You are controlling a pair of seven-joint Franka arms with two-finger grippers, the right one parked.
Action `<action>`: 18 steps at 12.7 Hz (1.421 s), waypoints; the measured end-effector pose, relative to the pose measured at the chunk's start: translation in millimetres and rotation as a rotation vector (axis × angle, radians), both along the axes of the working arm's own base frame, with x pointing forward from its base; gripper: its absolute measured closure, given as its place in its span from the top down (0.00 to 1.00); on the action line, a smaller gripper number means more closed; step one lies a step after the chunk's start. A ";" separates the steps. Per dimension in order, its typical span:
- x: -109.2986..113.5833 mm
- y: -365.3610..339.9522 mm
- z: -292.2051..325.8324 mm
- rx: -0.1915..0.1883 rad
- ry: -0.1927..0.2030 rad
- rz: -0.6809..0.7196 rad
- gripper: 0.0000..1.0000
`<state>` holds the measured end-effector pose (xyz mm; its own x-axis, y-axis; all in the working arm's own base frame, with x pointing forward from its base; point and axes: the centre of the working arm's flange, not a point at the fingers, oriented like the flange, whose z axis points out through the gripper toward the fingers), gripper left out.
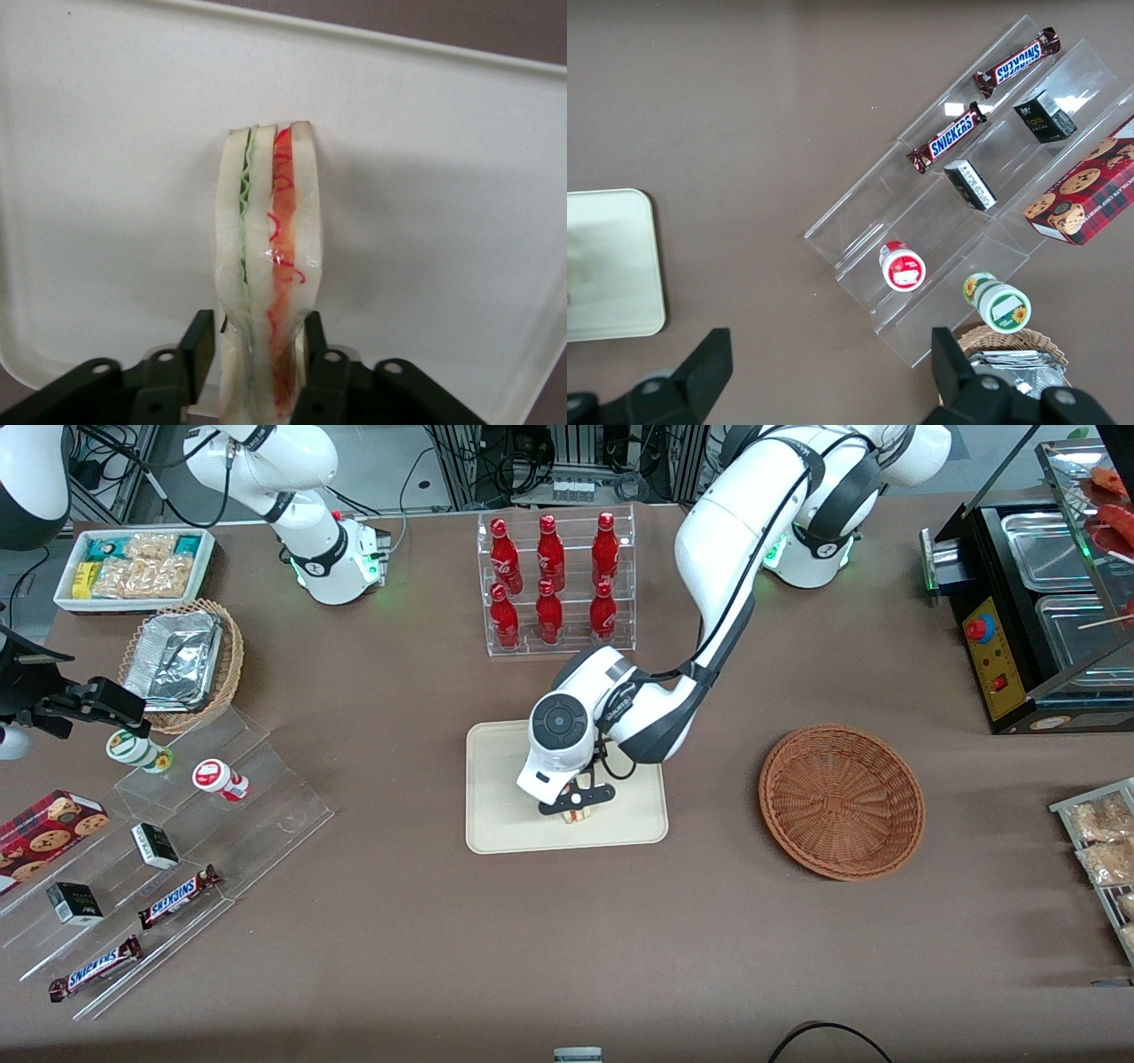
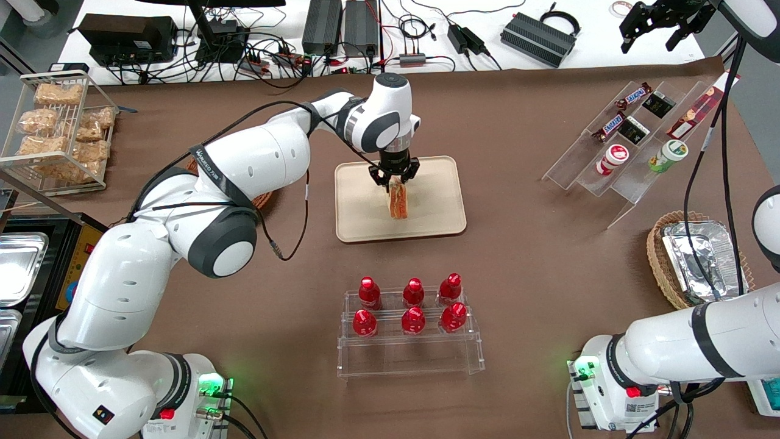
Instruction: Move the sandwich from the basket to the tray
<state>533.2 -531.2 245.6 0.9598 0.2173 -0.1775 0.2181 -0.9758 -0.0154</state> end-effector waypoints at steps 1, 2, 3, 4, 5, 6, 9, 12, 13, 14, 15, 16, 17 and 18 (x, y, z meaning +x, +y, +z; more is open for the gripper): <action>3.6 0.4 6.2 -0.007 -0.009 0.004 0.68; 6.7 1.3 13.7 -0.013 -0.017 0.007 0.77; 9.4 2.2 23.9 -0.019 -0.025 0.010 0.85; 11.7 3.8 36.4 -0.024 -0.034 0.012 0.97; 14.9 8.0 50.2 -0.025 -0.039 0.017 1.00; 20.4 16.2 64.2 -0.023 -0.039 0.026 1.00; 35.7 53.3 110.5 -0.017 -0.016 -0.083 1.00; 48.7 107.3 138.8 0.025 0.009 -0.122 1.00; 54.7 132.4 143.8 0.033 0.012 -0.143 1.00; 60.7 160.4 149.3 0.032 0.019 -0.160 1.00; 65.2 189.0 155.3 0.029 0.026 -0.175 1.00; 68.4 217.2 162.2 0.022 0.031 -0.194 1.00; 69.9 244.8 170.7 0.012 0.032 -0.221 1.00; 70.0 272.5 179.5 0.001 0.033 -0.248 1.00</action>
